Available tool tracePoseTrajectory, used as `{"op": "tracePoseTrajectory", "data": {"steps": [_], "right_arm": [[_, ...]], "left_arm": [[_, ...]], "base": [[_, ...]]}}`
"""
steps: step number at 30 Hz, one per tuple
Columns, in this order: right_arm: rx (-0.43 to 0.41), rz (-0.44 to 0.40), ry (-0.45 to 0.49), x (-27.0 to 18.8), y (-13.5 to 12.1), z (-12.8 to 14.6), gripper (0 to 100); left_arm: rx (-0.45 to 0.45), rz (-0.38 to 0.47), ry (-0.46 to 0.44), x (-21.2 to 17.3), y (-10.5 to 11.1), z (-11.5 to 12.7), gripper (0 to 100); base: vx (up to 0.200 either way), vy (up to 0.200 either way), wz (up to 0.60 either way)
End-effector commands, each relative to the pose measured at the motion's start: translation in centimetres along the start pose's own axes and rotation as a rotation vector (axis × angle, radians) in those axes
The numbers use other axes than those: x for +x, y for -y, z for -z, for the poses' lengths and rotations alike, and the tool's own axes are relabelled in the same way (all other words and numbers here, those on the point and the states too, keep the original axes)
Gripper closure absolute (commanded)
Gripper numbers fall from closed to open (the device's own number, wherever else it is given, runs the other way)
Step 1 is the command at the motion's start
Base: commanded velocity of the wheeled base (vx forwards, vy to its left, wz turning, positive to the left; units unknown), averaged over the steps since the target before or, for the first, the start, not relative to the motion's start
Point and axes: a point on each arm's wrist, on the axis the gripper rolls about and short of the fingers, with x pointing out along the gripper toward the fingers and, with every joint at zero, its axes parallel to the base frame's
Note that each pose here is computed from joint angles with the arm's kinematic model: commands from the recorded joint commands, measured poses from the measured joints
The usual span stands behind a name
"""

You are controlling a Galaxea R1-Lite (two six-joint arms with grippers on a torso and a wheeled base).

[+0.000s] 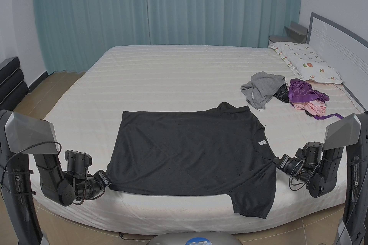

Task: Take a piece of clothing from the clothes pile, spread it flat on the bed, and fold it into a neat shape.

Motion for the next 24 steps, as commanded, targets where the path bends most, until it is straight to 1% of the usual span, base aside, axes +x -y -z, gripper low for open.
{"op": "tracePoseTrajectory", "data": {"steps": [1, 2, 4, 8, 10, 12, 14, 15, 16, 17, 18, 19, 20, 21, 22, 24], "right_arm": [[-0.008, -0.014, 0.017, 0.7, -0.3, -0.5, 100], [-0.010, -0.010, 0.008, 0.8, -0.2, -0.3, 0], [-0.009, -0.003, -0.005, 0.7, -0.1, -0.1, 0], [-0.008, -0.009, 0.005, 0.0, -0.2, -0.5, 0], [-0.018, -0.023, 0.017, -1.2, -0.8, -0.8, 0], [-0.021, -0.027, 0.000, -2.3, -1.1, -0.6, 0], [-0.042, -0.040, -0.063, -4.2, -1.3, 0.2, 0], [-0.049, -0.043, -0.076, -4.4, -1.2, 0.3, 0], [-0.069, -0.043, -0.127, -5.3, -0.9, 1.1, 0], [-0.083, -0.044, -0.160, -5.9, -0.7, 1.7, 0], [-0.084, -0.045, -0.165, -6.0, -0.7, 1.8, 0], [-0.100, -0.057, -0.210, -6.8, -0.3, 2.6, 0], [-0.103, -0.059, -0.216, -6.9, -0.3, 2.8, 0], [-0.111, -0.056, -0.264, -7.3, 0.1, 3.6, 0], [-0.121, -0.052, -0.285, -7.3, 0.3, 4.0, 0], [-0.152, -0.041, -0.308, -7.2, 0.8, 4.5, 0]], "left_arm": [[0.000, -0.001, 0.000, 0.0, 0.0, 0.0, 100], [0.000, -0.001, 0.000, 0.0, 0.0, 0.0, 100], [0.000, -0.001, 0.000, 0.0, 0.0, 0.0, 100], [0.001, -0.001, 0.000, 0.0, 0.0, 0.0, 100], [0.001, -0.002, -0.001, 0.0, 0.0, 0.0, 100], [0.001, -0.002, -0.001, 0.0, 0.0, 0.0, 100], [0.001, -0.002, -0.001, 0.0, 0.0, 0.0, 100], [0.001, -0.001, -0.002, 0.0, 0.0, 0.0, 100], [0.001, -0.002, -0.001, 0.0, 0.0, 0.0, 100], [0.001, -0.002, -0.001, 0.0, 0.0, 0.0, 100], [0.001, -0.002, -0.001, 0.0, 0.0, 0.0, 100], [0.001, -0.002, -0.001, 0.0, 0.0, 0.0, 100], [0.001, -0.003, -0.002, 0.0, -0.1, 0.1, 100], [0.001, -0.003, -0.002, 0.0, -0.1, 0.1, 100], [0.001, -0.003, -0.002, 0.0, -0.1, 0.1, 100], [0.001, -0.003, -0.002, 0.0, -0.1, 0.1, 100]], "base": [[0.000, 0.000, 0.00], [0.000, 0.000, 0.00], [0.000, 0.000, 0.00], [0.000, 0.000, 0.00], [0.000, 0.000, 0.00], [0.000, 0.000, 0.00], [0.000, 0.000, 0.00], [0.000, 0.000, 0.00], [0.000, 0.000, 0.00], [0.000, 0.000, 0.00], [0.000, 0.000, 0.00], [0.000, 0.000, 0.00], [0.000, 0.000, 0.00], [0.000, 0.000, 0.00], [0.000, 0.000, 0.00], [0.000, 0.000, 0.00]]}}
